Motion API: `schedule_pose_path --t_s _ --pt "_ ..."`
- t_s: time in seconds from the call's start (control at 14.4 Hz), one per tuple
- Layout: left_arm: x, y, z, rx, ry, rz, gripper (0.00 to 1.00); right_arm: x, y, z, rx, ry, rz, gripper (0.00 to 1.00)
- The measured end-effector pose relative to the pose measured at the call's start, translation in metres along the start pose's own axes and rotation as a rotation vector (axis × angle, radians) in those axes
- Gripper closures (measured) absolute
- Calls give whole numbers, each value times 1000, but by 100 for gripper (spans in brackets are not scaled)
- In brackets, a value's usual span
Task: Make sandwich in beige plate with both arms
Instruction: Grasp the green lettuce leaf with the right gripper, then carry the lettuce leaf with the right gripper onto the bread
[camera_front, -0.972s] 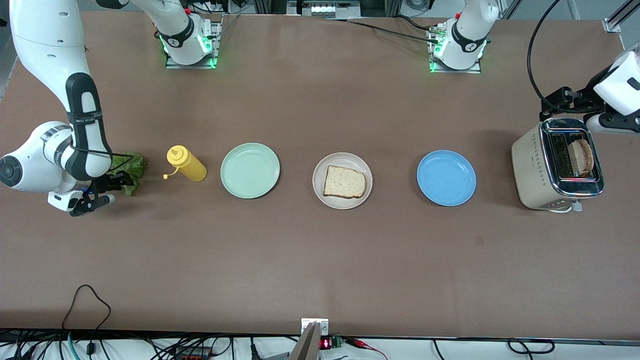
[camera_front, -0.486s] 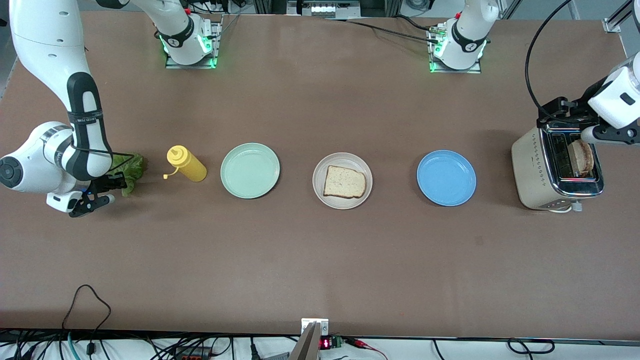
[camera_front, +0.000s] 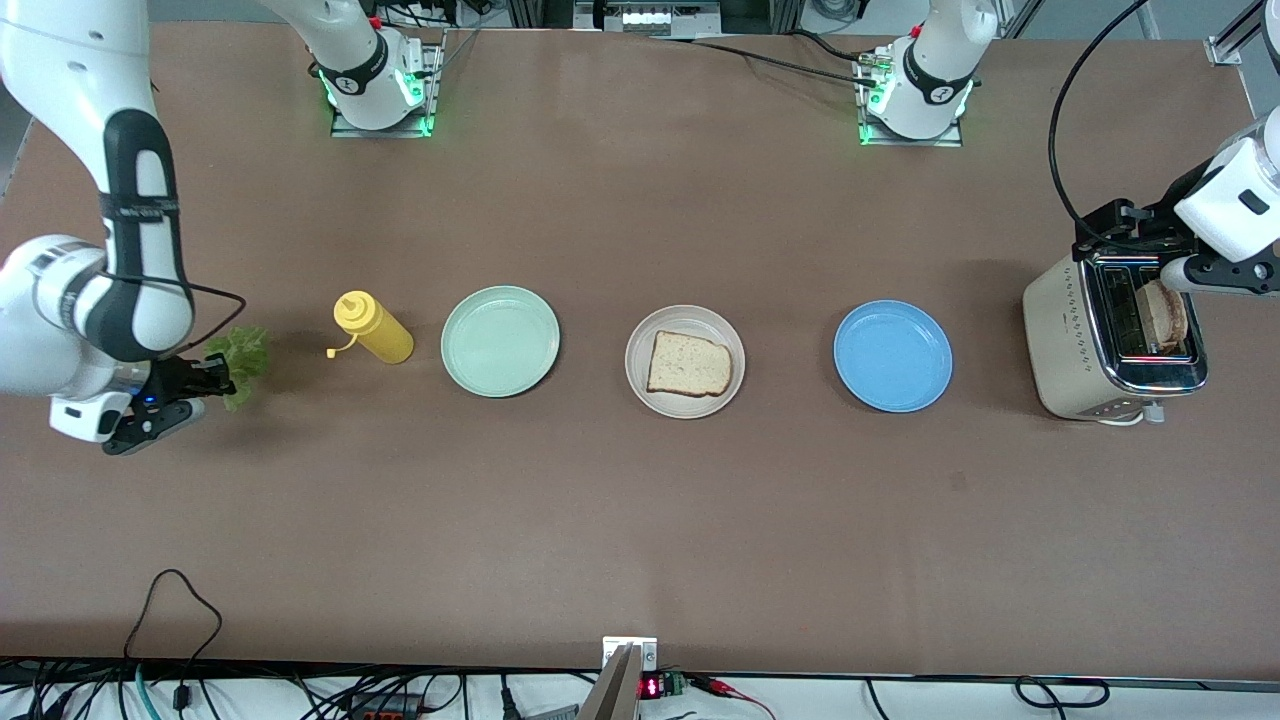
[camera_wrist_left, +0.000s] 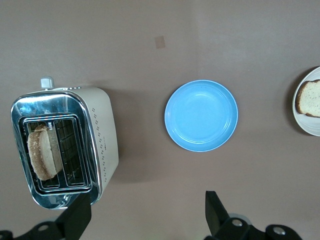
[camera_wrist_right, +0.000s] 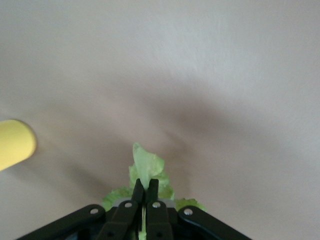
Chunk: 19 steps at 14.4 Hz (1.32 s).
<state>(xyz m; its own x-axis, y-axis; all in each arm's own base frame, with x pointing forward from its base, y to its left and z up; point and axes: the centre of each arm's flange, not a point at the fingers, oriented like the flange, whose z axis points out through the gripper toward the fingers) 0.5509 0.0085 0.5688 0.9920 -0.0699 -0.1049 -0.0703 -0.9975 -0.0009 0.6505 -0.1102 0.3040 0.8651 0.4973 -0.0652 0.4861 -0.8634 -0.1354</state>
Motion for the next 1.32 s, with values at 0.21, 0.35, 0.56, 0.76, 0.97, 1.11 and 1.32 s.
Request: schedule_pose_path --t_s 0.21,0.35,0.56,0.76,0.97,1.11,1.32 --pt "2 2 3 0 -5 5 0 22 -18 -48 4 24 -94 96" --pt "3 4 -1 1 4 7 0 43 -40 -73 -1 31 -198 96" --pt "2 -5 -6 0 13 -9 0 79 -88 -109 -20 30 -326 96" --pt "2 -16 -10 0 22 -28 0 112 -147 -150 -86 27 -448 96" --pt "2 -14 -24 3 51 -26 0 138 -210 -167 -115 36 -552 96" --pt "2 -15 -29 4 61 -26 0 150 -250 -166 -117 35 -612 96" --pt "3 -14 -28 3 59 -25 0 165 -312 -161 -110 39 -700 96"
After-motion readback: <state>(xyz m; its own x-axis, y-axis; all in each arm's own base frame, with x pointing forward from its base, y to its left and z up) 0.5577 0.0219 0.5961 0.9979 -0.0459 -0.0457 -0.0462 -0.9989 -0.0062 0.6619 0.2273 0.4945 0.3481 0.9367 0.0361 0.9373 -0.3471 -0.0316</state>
